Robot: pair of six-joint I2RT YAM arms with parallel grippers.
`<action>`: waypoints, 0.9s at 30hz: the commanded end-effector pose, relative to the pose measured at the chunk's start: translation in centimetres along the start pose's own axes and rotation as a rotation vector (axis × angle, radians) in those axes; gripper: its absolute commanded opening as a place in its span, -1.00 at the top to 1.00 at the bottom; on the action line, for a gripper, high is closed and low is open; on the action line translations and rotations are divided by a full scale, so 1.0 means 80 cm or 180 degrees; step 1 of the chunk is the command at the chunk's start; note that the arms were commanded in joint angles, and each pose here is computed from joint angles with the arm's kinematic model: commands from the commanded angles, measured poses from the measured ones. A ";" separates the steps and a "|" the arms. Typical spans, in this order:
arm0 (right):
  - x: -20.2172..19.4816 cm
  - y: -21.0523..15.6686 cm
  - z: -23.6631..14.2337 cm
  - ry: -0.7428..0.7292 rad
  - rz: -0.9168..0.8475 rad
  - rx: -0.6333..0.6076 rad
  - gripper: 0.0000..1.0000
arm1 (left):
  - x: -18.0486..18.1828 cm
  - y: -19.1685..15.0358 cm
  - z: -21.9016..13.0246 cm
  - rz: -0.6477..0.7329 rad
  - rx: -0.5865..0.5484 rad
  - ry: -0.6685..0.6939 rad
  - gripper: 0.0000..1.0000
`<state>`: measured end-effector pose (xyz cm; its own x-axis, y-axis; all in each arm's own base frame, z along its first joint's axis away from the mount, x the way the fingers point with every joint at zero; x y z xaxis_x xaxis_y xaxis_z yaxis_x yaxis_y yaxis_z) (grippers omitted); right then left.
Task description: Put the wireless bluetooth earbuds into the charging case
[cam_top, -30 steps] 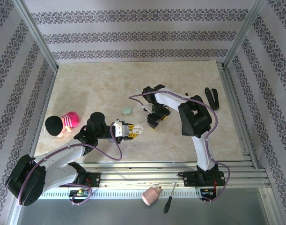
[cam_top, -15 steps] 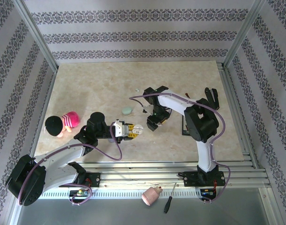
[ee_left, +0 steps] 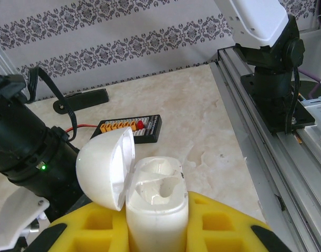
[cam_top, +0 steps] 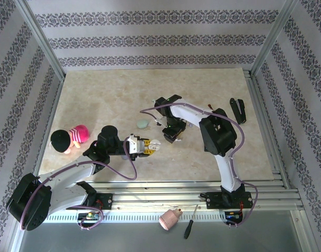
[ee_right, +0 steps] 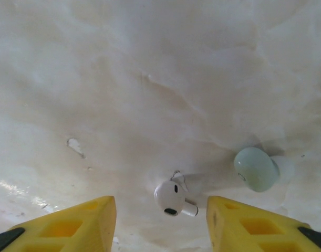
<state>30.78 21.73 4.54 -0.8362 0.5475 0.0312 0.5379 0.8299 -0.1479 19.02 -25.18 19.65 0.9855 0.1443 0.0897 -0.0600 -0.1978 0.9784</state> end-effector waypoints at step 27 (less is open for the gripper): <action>-0.006 0.004 0.006 0.0036 0.0068 0.0090 0.52 | -0.008 0.014 0.001 0.0117 -0.0047 -0.0094 1.00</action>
<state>31.31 21.58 3.33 -0.8412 0.5400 0.0259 0.5246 0.8269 -0.2026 18.99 -25.17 19.61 0.9855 0.1432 0.0905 -0.0609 -0.1995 0.9780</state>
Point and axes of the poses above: each hand's point on the last joint's axis, 136 mm out from that joint toward the fingers, its own z axis out along the fingers, its own x axis along the line the jaws close on, y = z × x, the point moved 2 cm from there along -z, back along the fingers, and after that the axes turned 11 degrees about -z, right-handed, at the moved point
